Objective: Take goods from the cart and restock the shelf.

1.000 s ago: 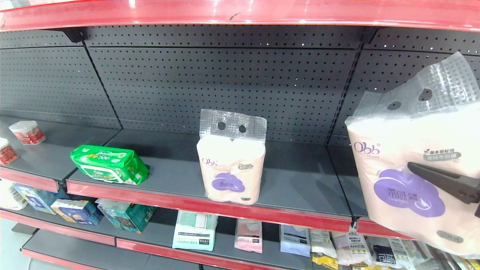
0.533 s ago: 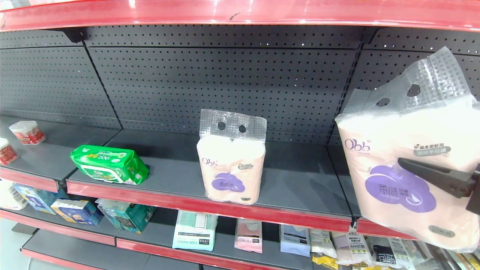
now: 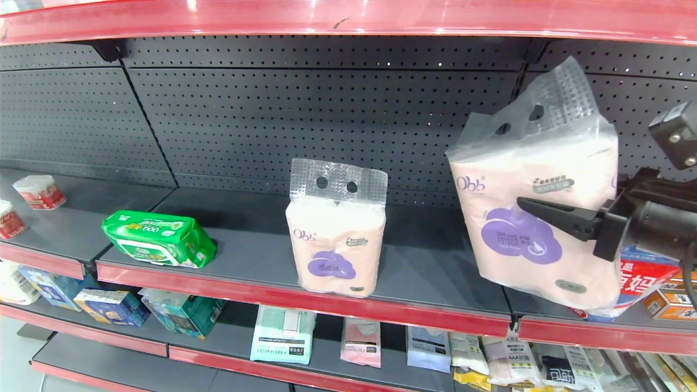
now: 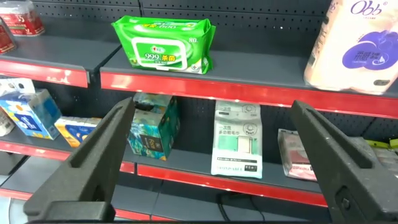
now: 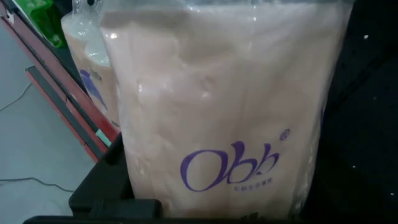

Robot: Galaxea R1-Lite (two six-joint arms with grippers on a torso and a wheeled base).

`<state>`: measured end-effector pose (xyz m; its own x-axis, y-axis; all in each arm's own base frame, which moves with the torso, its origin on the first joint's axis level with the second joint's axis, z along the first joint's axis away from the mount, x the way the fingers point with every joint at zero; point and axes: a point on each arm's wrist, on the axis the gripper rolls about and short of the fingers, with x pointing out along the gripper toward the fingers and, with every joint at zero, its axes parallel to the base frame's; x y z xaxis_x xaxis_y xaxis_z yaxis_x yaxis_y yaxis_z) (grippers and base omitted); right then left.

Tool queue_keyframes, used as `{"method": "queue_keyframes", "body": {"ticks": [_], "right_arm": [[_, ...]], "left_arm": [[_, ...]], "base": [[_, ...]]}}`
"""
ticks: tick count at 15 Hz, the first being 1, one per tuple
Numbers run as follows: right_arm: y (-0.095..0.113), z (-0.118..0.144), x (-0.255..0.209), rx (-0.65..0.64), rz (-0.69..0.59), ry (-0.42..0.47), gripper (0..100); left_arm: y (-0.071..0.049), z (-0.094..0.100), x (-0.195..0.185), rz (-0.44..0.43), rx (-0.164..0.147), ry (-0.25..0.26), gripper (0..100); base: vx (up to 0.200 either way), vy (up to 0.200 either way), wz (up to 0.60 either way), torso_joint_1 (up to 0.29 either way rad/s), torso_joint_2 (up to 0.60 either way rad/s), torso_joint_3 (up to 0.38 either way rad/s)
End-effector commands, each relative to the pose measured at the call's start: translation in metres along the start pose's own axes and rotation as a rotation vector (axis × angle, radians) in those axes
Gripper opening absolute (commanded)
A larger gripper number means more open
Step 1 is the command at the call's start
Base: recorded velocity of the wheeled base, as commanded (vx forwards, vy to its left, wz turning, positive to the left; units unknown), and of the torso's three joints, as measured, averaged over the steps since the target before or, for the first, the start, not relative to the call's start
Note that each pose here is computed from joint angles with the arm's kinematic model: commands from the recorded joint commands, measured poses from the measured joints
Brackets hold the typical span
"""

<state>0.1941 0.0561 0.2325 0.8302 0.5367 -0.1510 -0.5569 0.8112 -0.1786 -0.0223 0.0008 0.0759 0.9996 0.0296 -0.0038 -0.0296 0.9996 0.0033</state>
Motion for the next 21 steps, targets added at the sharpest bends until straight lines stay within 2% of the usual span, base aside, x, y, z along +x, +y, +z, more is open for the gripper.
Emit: {"method": "queue_keyframes", "body": {"ticks": [1,6,10,16,20,21], "right_arm": [[-0.007,-0.016,0.032,0.036,0.020,0.070,0],[-0.019,-0.025,0.073,0.116,0.003,-0.029,0],[-0.025,-0.024,0.092,0.136,0.003,-0.032,0],[-0.031,-0.039,0.117,0.141,0.012,0.012,0],[-0.041,-0.034,0.145,0.131,0.016,-0.021,0],[-0.041,-0.035,0.150,0.136,0.053,-0.025,0]], "left_arm": [[0.000,0.000,0.000,0.001,0.000,-0.001,100],[0.000,0.000,0.000,0.000,0.000,-0.001,100],[0.000,0.000,0.000,0.001,0.000,-0.001,100],[0.000,0.000,0.000,0.001,0.000,-0.001,100],[0.000,0.000,0.000,0.001,0.000,-0.001,100],[0.000,0.000,0.000,0.000,0.000,-0.001,100]], "base": [[0.000,0.000,0.00,0.000,0.00,0.000],[0.000,0.000,0.00,0.000,0.00,0.000],[0.000,0.000,0.00,0.000,0.00,0.000],[0.000,0.000,0.00,0.000,0.00,0.000],[0.000,0.000,0.00,0.000,0.00,0.000],[0.000,0.000,0.00,0.000,0.00,0.000]]}}
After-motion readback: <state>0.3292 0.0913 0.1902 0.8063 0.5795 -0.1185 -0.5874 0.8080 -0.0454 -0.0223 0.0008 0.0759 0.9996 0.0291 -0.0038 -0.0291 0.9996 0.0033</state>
